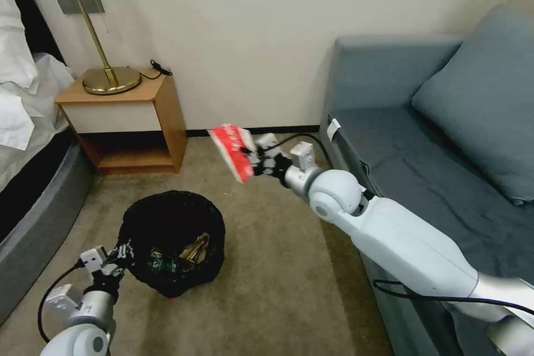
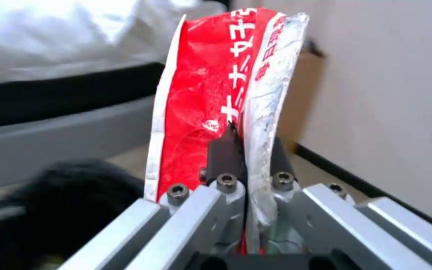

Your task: Pick up the trash bin, then pick up the garbage on the floor and place it into the trash bin.

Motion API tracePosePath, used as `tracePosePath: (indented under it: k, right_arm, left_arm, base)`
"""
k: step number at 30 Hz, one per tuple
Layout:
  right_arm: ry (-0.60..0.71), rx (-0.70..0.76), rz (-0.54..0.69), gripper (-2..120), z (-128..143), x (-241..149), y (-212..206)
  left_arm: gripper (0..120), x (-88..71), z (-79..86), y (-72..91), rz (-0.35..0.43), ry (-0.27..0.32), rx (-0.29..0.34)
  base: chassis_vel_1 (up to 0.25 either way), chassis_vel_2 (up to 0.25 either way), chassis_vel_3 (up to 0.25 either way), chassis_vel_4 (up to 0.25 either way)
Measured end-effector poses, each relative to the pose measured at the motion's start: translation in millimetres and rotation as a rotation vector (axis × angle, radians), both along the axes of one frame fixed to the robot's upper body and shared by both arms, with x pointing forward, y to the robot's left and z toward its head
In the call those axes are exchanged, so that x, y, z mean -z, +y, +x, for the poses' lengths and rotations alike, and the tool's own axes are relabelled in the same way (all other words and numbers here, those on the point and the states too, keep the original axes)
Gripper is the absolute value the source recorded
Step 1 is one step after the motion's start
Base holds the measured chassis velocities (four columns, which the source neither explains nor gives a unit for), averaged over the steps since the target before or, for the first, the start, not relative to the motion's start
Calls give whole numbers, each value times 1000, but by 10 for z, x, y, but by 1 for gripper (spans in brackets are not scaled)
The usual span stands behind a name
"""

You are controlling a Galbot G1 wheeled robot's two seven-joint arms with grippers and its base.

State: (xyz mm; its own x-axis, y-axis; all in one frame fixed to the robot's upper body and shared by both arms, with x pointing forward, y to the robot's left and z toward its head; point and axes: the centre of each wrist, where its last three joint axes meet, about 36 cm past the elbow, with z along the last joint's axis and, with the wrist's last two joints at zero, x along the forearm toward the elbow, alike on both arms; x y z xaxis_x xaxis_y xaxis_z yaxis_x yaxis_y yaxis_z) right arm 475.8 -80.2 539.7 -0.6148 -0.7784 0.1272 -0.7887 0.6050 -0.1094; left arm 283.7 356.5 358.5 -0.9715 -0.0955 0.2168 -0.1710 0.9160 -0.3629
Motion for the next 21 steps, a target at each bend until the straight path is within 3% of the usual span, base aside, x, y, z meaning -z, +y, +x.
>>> tracePosePath:
  k: [8, 21]
  right_arm:
    - [20, -104, -54, 0, -428, 542, 268]
    - [65, -159, -110, 1, -680, 1056, 540]
  left_arm:
    - [6, -2, -69, -61, -34, 6, 7]
    - [6, -55, -123, -53, -47, -5, 13]
  base:
    - [0, 0, 0, 0]
    - [0, 0, 0, 0]
